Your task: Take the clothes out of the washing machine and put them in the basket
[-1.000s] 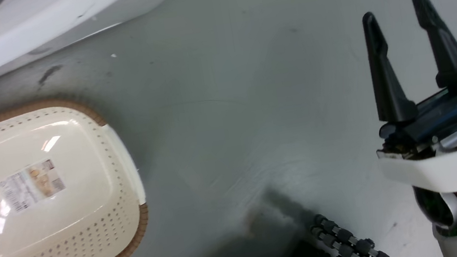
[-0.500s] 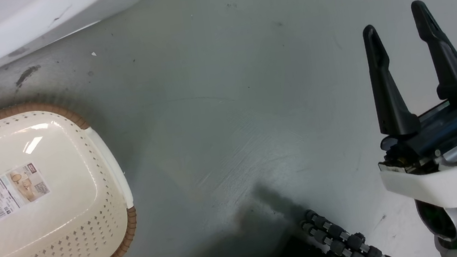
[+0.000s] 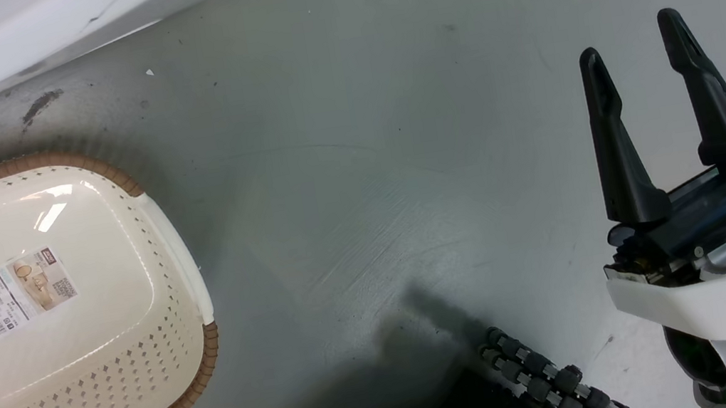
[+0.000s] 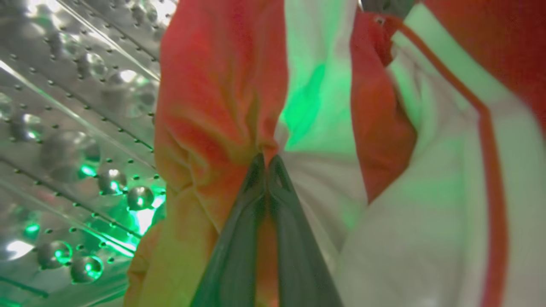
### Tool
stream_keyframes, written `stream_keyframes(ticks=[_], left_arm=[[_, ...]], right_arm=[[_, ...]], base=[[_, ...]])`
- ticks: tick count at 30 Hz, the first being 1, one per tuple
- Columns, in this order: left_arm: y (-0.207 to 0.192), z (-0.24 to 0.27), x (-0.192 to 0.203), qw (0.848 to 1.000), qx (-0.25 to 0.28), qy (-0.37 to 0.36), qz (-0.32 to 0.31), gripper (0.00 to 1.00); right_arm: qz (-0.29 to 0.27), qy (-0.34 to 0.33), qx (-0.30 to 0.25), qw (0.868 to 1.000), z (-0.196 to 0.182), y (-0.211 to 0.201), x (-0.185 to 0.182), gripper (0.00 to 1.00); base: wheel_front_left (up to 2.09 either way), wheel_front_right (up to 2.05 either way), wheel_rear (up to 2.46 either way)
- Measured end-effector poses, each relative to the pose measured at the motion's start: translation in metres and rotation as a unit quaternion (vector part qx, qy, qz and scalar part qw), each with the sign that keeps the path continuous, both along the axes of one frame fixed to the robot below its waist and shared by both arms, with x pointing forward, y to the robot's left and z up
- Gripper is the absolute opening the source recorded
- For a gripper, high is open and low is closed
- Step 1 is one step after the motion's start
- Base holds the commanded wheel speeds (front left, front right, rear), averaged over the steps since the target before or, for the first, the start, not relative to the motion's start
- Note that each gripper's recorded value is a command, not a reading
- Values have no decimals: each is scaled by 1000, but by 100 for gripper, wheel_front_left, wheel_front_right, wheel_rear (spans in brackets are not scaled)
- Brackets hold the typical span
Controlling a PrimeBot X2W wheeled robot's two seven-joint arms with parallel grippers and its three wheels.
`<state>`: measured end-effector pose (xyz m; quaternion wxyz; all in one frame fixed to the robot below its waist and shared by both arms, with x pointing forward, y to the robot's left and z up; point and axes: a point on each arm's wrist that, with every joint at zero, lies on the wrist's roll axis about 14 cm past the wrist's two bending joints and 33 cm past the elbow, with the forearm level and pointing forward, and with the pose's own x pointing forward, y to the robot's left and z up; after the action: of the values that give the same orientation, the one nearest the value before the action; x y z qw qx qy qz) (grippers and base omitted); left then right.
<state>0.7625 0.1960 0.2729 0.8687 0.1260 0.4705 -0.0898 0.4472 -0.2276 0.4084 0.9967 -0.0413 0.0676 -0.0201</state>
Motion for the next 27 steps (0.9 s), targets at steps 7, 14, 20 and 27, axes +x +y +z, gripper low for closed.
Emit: stream_keyframes(ticks=[7, 14, 20, 27], left_arm=[[4, 10, 12, 999, -4, -49, -1, 0], [-1, 33, 30, 991, -20, -129, -8, 0], [-26, 59, 21, 977, -71, -203, -18, 0], [-42, 82, -6, 963, -106, -248, -25, 0]], right_arm=[[6, -5, 2, 1000, 0, 3, 5, 100], [11, -24, 4, 1000, 9, 3, 14, 100], [15, -57, 2, 998, 28, 3, 24, 100], [19, -86, 1, 996, 50, 5, 24, 100]], base=[[0, 0, 0], [0, 0, 0], [0, 0, 0], [0, 0, 0]])
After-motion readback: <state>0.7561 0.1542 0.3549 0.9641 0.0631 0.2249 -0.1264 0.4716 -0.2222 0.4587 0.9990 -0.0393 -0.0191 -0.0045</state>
